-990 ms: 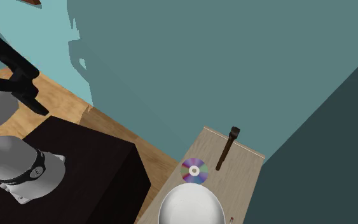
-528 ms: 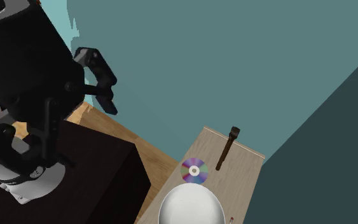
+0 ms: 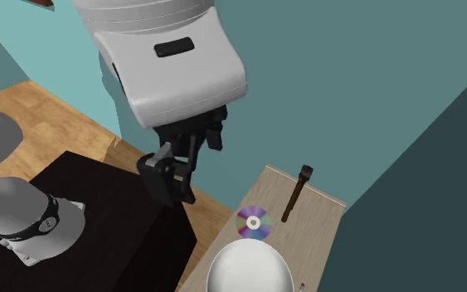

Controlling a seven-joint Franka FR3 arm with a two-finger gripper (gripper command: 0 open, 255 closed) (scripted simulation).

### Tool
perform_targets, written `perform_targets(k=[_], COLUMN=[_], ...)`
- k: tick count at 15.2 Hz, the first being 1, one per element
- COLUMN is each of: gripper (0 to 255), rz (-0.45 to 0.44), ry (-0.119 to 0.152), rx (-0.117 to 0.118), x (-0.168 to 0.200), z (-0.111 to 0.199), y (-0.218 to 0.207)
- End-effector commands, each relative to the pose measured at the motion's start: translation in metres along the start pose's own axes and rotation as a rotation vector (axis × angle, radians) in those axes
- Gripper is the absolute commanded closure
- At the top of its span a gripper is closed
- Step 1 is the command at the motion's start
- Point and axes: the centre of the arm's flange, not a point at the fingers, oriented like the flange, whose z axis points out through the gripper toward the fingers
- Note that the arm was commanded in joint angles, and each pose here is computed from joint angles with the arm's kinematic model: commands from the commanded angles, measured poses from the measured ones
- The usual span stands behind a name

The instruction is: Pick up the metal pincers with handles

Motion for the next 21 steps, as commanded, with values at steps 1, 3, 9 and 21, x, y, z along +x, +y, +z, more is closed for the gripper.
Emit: perform_targets(k=[1, 3, 9, 21], gripper=[0, 0, 0, 0], rz=[-0.002, -0.003, -0.009, -0.017], ry=[-0.005, -0.011, -0.028, -0.057], rx=[-0.003, -0.007, -0.019, -0.039], x=[0.018, 0.035, 0.086, 0.169], z=[0.015, 0.028, 0.069, 0.146], y=[-0.018, -0.034, -0.084, -0.167])
